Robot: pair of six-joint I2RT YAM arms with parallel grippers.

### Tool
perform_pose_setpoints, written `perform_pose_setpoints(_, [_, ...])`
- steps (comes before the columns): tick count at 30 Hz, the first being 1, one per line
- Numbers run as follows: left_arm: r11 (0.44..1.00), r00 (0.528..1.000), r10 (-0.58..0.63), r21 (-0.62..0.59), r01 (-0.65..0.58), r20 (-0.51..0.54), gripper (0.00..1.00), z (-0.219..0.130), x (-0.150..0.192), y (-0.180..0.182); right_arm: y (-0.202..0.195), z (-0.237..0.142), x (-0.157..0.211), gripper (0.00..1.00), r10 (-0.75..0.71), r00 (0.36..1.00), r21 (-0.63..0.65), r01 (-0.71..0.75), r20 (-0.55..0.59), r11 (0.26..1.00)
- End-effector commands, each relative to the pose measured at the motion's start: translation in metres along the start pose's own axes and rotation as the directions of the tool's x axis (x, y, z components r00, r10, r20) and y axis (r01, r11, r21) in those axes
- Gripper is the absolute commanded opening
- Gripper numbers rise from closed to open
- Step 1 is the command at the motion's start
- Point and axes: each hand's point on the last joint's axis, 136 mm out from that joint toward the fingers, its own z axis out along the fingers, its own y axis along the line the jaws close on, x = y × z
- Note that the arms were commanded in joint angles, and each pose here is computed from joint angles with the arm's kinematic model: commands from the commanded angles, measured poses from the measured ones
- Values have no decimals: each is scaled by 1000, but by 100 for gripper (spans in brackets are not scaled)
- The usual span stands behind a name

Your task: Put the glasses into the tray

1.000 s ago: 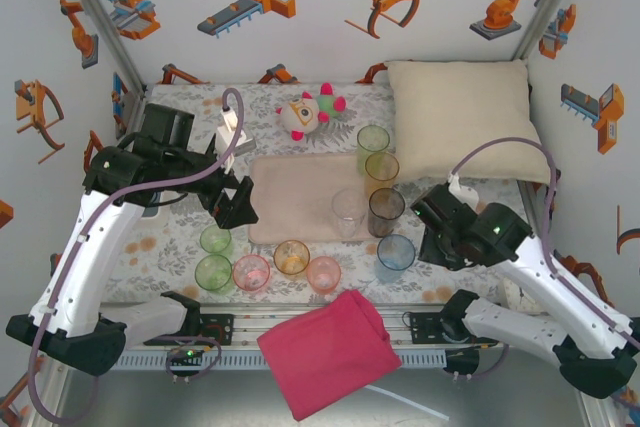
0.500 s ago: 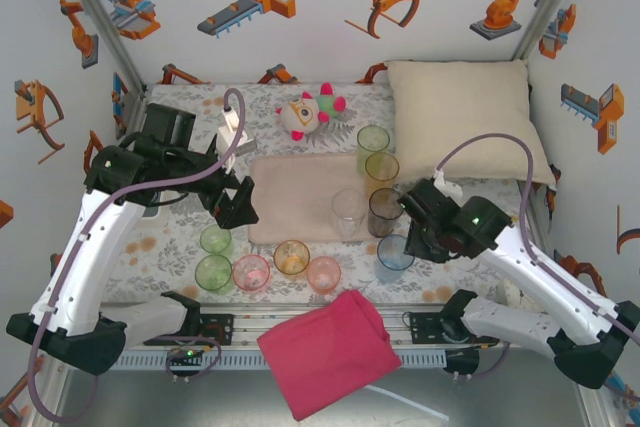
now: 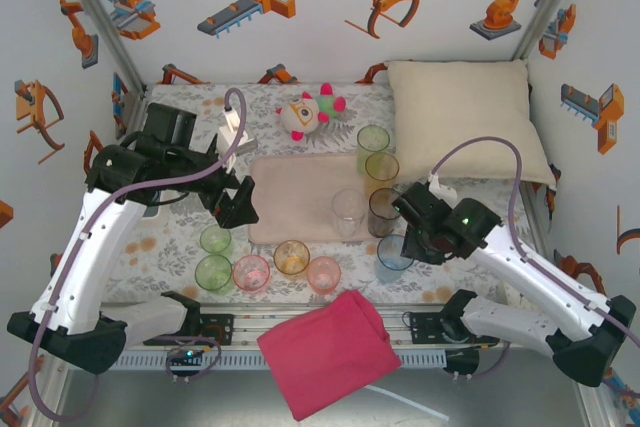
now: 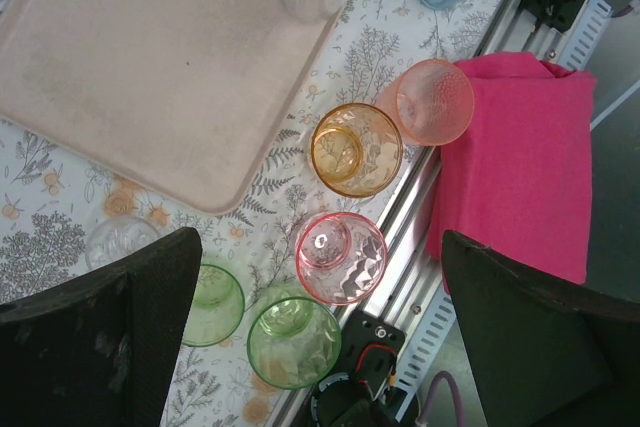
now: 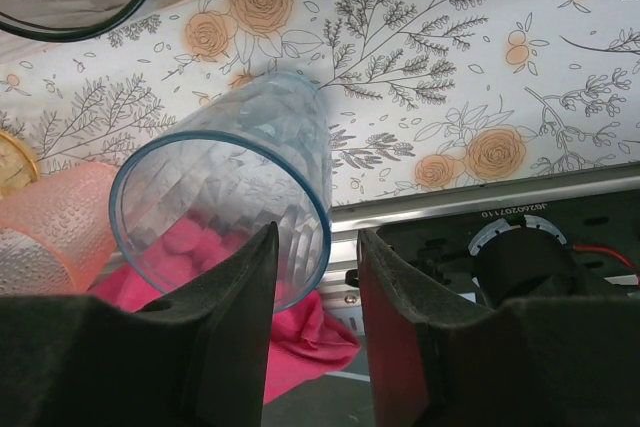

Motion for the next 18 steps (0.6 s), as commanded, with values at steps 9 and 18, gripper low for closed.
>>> perform_pose_setpoints(9, [999,1000,-10,30,11,-6,97,1,1,-5,-5,8,-2,38,29,999,29,-29,15,999])
perform_pose_setpoints(18, [999,1000,-13,34,14,-8,97,2,2,-5,-4,16,-2,37,25,1000,49,-25,5,998])
